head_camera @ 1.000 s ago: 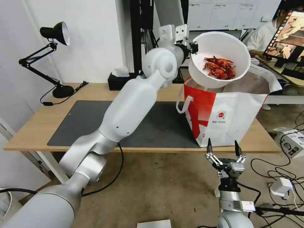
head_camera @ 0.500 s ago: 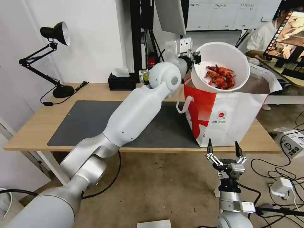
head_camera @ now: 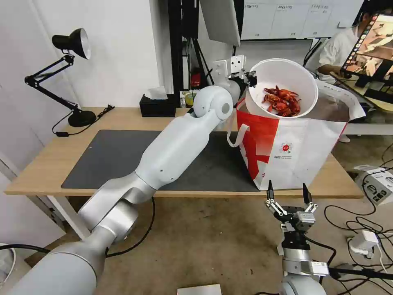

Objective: Pick up the trash from the table and place it into the takeout bag.

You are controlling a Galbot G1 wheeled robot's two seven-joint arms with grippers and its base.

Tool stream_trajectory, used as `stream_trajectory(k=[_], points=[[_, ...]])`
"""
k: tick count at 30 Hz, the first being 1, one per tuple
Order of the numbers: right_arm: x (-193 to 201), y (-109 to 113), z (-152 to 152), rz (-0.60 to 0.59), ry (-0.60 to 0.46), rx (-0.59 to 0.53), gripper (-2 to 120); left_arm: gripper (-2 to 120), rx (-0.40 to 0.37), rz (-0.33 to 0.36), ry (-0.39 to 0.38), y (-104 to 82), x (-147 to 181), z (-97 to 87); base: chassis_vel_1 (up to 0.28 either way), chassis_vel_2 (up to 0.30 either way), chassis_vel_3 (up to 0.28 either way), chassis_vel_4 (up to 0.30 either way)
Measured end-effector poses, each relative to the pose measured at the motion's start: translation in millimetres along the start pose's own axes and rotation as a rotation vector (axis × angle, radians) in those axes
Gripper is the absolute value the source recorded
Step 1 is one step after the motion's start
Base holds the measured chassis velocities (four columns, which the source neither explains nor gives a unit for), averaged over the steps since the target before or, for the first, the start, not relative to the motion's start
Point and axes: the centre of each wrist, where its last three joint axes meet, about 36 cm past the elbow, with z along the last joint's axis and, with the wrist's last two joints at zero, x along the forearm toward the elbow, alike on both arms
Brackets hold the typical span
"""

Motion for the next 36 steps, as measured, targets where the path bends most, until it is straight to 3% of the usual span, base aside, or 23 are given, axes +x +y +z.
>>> stream_trajectory(k=[27,36], points=[[0,0,1,0.004,0.001,0.0,100,0,-0.014,0.019,0.0,-10.6,6,7.9,0.0,0.0,0.0,0.0],[-2,0,3,0.005,-0.001,-0.001,100,32,-0.015,0.018,-0.002,-10.5,7,7.2,0.0,0.0,0.0,0.0]])
